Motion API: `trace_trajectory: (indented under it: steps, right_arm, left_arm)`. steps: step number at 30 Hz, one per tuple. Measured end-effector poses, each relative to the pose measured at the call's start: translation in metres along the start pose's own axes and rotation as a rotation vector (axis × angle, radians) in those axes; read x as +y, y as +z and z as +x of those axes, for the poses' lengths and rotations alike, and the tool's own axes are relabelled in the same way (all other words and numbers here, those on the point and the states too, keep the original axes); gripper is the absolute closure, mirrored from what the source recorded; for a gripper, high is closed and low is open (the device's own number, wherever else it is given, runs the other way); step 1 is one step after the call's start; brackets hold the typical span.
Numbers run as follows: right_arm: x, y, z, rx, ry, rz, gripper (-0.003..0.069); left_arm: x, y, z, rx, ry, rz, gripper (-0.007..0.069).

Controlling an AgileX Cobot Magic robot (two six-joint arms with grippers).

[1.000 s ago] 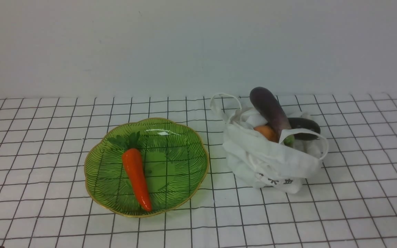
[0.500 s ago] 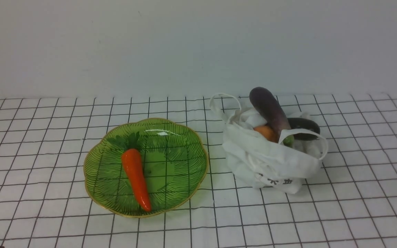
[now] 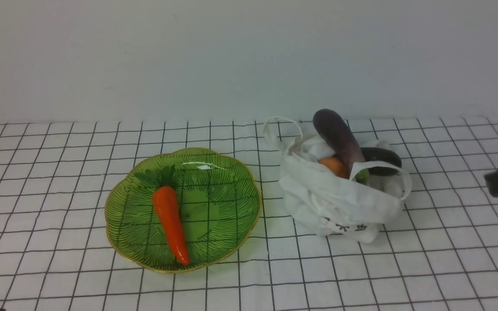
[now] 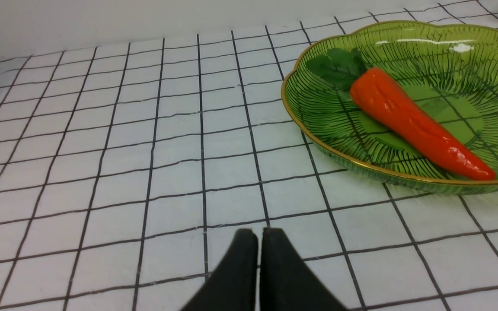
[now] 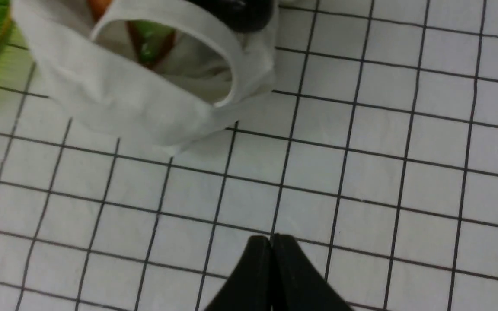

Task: Take vegetables from bag on white checkered tablecloth place on plate.
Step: 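Reach into the white cloth bag and grasp a vegetable inside with the right gripper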

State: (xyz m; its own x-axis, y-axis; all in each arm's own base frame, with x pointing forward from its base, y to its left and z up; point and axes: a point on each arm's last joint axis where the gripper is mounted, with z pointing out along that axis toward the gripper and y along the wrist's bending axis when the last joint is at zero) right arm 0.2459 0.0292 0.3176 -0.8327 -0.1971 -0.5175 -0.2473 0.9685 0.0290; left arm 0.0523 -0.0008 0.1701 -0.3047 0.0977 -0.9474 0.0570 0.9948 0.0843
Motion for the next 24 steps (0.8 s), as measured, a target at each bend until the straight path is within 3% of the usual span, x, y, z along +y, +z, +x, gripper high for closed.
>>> trace_trajectory:
  steps: [8,16,19,24]
  right_arm:
    - [0.026,0.061,-0.079,0.083,-0.105,-0.066,0.0665]
    - [0.053,0.107,-0.133,0.072,-0.126,-0.020,0.0594]
    - [0.056,0.123,-0.142,0.070,-0.124,-0.027,0.0518]
    - [0.062,0.144,-0.143,0.099,-0.094,-0.072,0.0291]
  left_arm:
    - [0.000,0.000,0.000,0.000,0.000,0.000,0.0633]
    - [0.000,0.000,0.000,0.000,0.000,0.000,0.0633]
    - [0.000,0.000,0.000,0.000,0.000,0.000,0.0633]
    - [0.000,0.000,0.000,0.000,0.000,0.000,0.0633]
